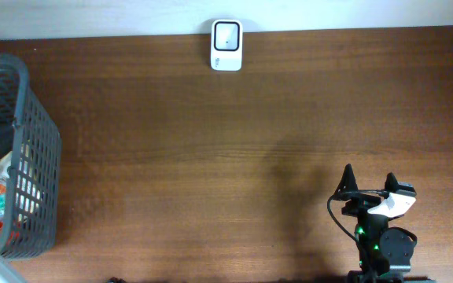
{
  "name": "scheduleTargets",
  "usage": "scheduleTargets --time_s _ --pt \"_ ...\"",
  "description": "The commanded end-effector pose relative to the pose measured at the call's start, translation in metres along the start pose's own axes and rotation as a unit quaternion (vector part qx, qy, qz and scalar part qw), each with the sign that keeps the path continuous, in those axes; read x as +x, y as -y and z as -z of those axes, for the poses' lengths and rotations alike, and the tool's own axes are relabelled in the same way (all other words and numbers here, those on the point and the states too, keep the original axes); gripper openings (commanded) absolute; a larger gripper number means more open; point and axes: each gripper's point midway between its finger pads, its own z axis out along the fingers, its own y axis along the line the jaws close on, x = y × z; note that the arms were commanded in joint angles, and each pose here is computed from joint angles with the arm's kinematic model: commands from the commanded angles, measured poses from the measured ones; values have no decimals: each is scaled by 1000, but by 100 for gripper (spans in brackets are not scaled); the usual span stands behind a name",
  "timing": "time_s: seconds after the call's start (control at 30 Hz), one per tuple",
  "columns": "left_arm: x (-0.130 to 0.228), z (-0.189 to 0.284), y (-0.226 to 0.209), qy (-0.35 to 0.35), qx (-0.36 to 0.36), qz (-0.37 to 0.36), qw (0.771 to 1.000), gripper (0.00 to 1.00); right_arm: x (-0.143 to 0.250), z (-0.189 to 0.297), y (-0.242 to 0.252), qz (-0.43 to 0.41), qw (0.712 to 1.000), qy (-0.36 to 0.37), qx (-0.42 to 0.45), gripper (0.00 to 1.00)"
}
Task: Scan the item barcode
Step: 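Reach the left gripper into the basket and grasp the teal tissue pack, then lift the teal tissue pack out and place it mid-table with left gripper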
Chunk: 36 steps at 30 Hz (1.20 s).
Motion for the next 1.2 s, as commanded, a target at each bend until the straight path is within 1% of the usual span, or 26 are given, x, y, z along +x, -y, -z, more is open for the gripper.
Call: scheduleTargets --time_s 0.0,0.07,0.17,0.23,0.3,0.33,0.43,0.47,0.5,0.57,0.6,0.87,0.97,1.0,1.03,1.07,1.1,1.13,1.17 --pt "26 -46 -36 -45 -55 38 997 99 3 0 -1 2 1000 -3 -3 99" --pt "37 -69 -52 -57 -71 48 995 99 3 0 -1 2 1000 -3 -3 99" --pt "51 -93 -69 -61 -89 54 993 96 3 0 -1 2 1000 -3 -3 99" --pt "55 -104 -78 -54 -104 53 992 92 3 0 -1 2 1000 -3 -3 98" --pt "55 -113 -84 -43 -115 52 991 84 3 0 -1 2 1000 -3 -3 99" --pt "56 -119 -85 -43 -115 52 991 84 3 0 -1 2 1000 -3 -3 99" --pt "58 -134 -86 -49 -118 50 991 84 3 0 -1 2 1000 -3 -3 99" --pt "59 -140 -87 -55 -121 45 990 86 3 0 -1 2 1000 -3 -3 99" --pt "65 -151 -92 -68 -133 40 988 90 3 0 -1 2 1000 -3 -3 99" --pt "69 -160 -98 -79 -148 38 985 95 3 0 -1 2 1000 -3 -3 99" --pt "73 -166 -101 -87 -156 37 983 96 3 0 -1 2 1000 -3 -3 99" --pt "98 -203 -129 -134 -224 22 965 94 3 0 -1 2 1000 -3 -3 99" --pt "111 -216 -136 -156 -236 18 959 89 3 0 -1 2 1000 -3 -3 99" --pt "114 -220 -138 -162 -239 17 957 84 3 0 -1 2 1000 -3 -3 99" --pt "116 -222 -139 -166 -241 17 956 71 3 0 -1 2 1000 -3 -3 99" --pt "118 -224 -139 -169 -242 16 955 64 3 0 -1 2 1000 -3 -3 99" --pt "119 -225 -141 -171 -245 16 954 50 3 0 -1 2 1000 -3 -3 99" --pt "120 -225 -141 -172 -245 15 954 39 3 0 -1 2 1000 -3 -3 99" --pt "120 -225 -141 -171 -245 15 954 30 3 0 -1 2 1000 -3 -3 99"
